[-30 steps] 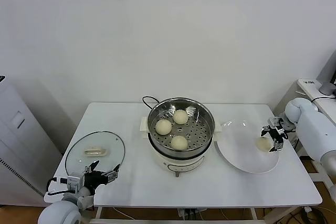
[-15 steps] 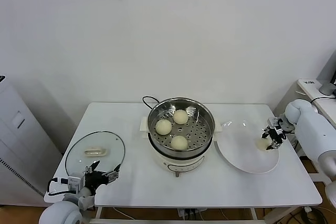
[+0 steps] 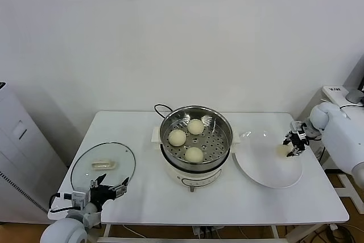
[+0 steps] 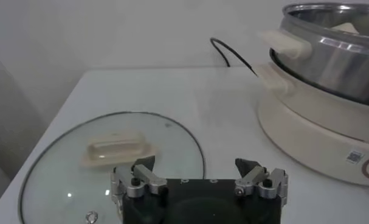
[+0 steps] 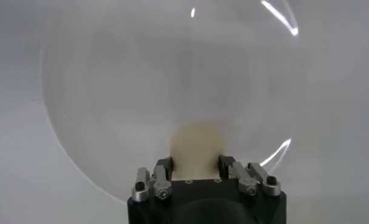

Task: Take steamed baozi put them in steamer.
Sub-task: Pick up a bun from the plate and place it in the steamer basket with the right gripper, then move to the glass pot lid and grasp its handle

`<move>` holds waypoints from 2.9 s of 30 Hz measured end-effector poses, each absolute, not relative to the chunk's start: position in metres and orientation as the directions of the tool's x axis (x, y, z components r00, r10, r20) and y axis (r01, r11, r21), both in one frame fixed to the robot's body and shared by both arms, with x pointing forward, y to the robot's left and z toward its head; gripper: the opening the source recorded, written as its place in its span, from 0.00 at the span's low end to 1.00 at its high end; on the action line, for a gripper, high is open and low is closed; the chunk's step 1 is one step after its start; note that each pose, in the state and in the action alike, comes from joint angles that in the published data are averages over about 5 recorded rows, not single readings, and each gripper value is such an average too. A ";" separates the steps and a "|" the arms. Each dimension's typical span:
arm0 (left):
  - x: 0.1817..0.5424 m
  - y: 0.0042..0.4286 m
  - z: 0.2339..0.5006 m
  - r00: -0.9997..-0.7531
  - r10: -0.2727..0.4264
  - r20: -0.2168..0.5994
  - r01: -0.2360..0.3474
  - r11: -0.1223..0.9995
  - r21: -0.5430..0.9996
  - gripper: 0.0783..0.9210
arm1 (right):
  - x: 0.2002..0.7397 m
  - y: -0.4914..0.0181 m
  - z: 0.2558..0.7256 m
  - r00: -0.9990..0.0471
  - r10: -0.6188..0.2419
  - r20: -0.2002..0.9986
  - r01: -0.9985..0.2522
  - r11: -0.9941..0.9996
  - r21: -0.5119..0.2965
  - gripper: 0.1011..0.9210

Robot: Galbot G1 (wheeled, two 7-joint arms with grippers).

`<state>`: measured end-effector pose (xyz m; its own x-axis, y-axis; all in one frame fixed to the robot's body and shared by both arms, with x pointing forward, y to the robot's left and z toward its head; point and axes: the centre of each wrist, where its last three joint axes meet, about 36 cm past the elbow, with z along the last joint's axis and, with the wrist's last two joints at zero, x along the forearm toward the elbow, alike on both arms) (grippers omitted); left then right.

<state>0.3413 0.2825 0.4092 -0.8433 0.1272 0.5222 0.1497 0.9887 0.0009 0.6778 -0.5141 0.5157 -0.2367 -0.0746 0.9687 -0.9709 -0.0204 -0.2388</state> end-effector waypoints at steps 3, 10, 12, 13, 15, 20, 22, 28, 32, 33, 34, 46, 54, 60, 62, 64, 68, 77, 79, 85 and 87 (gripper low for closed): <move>0.341 0.283 0.410 -0.843 0.123 0.523 0.147 0.989 0.003 0.88 | 0.680 -0.506 0.543 -0.255 -0.093 0.963 -0.966 -0.013 -0.257 0.47; 0.340 0.283 0.411 -0.843 0.121 0.524 0.147 0.989 0.008 0.88 | 0.686 -0.467 0.617 -0.300 -0.164 0.940 -0.952 -0.015 -0.306 0.47; 0.340 0.283 0.411 -0.843 0.121 0.524 0.148 0.989 0.009 0.88 | 0.686 -0.451 0.635 -0.305 -0.188 0.934 -0.949 -0.020 -0.314 0.47; 0.340 0.283 0.411 -0.843 0.121 0.525 0.148 0.989 0.010 0.88 | 0.686 -0.443 0.643 -0.306 -0.199 0.931 -0.948 -0.023 -0.316 0.47; 0.340 0.283 0.411 -0.842 0.122 0.525 0.149 0.989 0.010 0.88 | 0.686 -0.427 0.658 -0.306 -0.219 0.926 -0.947 -0.029 -0.320 0.47; 0.340 0.282 0.412 -0.842 0.125 0.524 0.153 0.988 0.010 0.88 | 0.684 -0.387 0.691 -0.303 -0.259 0.917 -0.945 -0.041 -0.324 0.47; 0.340 0.281 0.412 -0.842 0.126 0.524 0.154 0.988 0.010 0.88 | 0.682 -0.371 0.700 -0.299 -0.273 0.914 -0.945 -0.045 -0.323 0.47; 0.340 0.280 0.411 -0.841 0.130 0.525 0.157 0.988 0.008 0.88 | 0.678 -0.324 0.709 -0.277 -0.308 0.910 -0.950 -0.051 -0.307 0.47; 0.340 0.279 0.411 -0.842 0.130 0.524 0.157 0.988 0.007 0.88 | 0.675 -0.296 0.708 -0.264 -0.327 0.907 -0.954 -0.050 -0.295 0.47; 0.340 0.279 0.411 -0.842 0.129 0.524 0.156 0.988 0.007 0.88 | 0.675 -0.289 0.706 -0.260 -0.330 0.908 -0.955 -0.049 -0.291 0.47; 0.340 0.279 0.411 -0.842 0.129 0.525 0.155 0.988 0.007 0.88 | 0.674 -0.283 0.704 -0.255 -0.333 0.908 -0.957 -0.049 -0.286 0.47; 0.340 0.281 0.412 -0.844 0.123 0.521 0.149 0.989 0.008 0.88 | 0.664 -0.236 0.665 -0.226 -0.307 0.924 -0.969 -0.021 -0.244 0.47; 0.342 0.281 0.412 -0.846 0.122 0.520 0.147 0.989 0.007 0.88 | 0.658 -0.225 0.642 -0.217 -0.287 0.933 -0.974 -0.004 -0.228 0.47; 0.342 0.281 0.412 -0.845 0.123 0.520 0.146 0.989 0.004 0.88 | 0.655 -0.218 0.626 -0.208 -0.273 0.939 -0.976 -0.001 -0.216 0.47; 0.342 0.281 0.412 -0.845 0.123 0.520 0.146 0.989 0.004 0.88 | 0.655 -0.217 0.621 -0.205 -0.268 0.941 -0.977 -0.001 -0.213 0.47; 0.342 0.281 0.411 -0.845 0.122 0.520 0.145 0.989 0.004 0.88 | 0.654 -0.217 0.617 -0.204 -0.262 0.943 -0.977 0.000 -0.212 0.47; 0.341 0.281 0.411 -0.845 0.122 0.521 0.145 0.989 0.003 0.88 | 0.653 -0.216 0.609 -0.205 -0.254 0.945 -0.978 0.006 -0.211 0.52; 0.341 0.281 0.410 -0.844 0.121 0.522 0.143 0.990 0.002 0.88 | 0.654 -0.217 0.606 -0.215 -0.260 0.941 -0.976 0.035 -0.213 0.79; 0.341 0.282 0.410 -0.844 0.120 0.522 0.142 0.990 0.002 0.88 | 0.655 -0.218 0.608 -0.217 -0.266 0.939 -0.976 0.046 -0.212 0.85; 0.342 0.285 0.410 -0.847 0.113 0.520 0.134 0.991 0.004 0.88 | 0.660 -0.230 0.621 -0.229 -0.323 0.918 -0.973 0.112 -0.203 0.88; 0.343 0.286 0.411 -0.849 0.110 0.517 0.132 0.991 0.004 0.88 | 0.663 -0.238 0.628 -0.242 -0.359 0.902 -0.968 0.149 -0.200 0.88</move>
